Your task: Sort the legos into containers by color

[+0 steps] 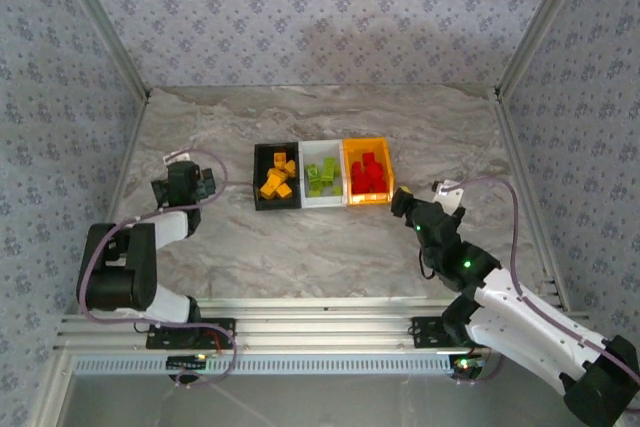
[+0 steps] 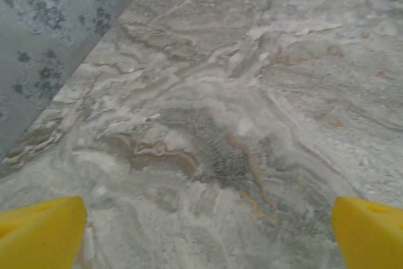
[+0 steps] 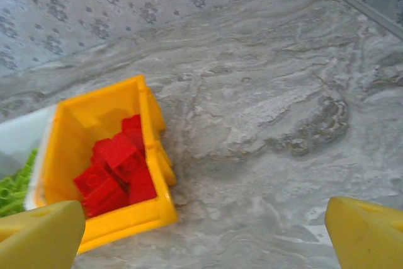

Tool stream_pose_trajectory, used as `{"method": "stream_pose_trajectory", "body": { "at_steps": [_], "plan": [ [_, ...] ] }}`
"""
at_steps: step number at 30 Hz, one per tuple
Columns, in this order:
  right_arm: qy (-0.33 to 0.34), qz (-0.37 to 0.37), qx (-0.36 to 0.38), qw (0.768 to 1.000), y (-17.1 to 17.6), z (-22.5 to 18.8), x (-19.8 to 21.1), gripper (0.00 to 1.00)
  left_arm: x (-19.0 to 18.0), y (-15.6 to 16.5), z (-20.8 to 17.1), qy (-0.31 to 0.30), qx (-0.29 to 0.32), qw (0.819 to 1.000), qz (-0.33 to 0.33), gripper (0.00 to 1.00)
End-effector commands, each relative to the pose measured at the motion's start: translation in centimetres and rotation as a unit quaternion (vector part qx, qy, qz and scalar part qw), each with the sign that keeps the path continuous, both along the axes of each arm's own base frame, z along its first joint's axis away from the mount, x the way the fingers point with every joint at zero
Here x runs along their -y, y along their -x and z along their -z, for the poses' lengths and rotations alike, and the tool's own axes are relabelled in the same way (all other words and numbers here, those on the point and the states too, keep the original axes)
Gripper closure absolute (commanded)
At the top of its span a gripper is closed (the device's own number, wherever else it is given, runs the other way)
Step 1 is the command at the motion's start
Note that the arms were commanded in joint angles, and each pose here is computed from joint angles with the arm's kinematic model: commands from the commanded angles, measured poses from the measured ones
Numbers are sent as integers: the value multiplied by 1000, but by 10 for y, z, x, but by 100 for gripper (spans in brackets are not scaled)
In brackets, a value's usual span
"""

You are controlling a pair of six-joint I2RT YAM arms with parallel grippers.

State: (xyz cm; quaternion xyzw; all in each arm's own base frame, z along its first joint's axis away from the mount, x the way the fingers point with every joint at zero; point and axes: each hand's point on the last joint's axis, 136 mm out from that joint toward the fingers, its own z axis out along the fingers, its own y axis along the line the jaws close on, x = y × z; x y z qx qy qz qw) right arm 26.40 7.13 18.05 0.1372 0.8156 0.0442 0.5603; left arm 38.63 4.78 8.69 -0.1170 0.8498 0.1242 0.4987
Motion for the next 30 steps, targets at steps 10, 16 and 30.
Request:
{"method": "stream_pose_trajectory", "body": {
  "at_steps": [10, 16, 30],
  "plan": [
    [154, 62, 54, 985, -16, -5, 66, 0, 15, -6, -4, 15, 71, 995, 62, 0],
    [114, 118, 55, 985, -34, 27, 127, 0, 15, -6, -5, 15, 74, 995, 62, 0],
    [165, 11, 10, 986, -119, 88, 102, 0, 17, -7, -5, 15, 72, 995, 65, 0]
  ]
}}
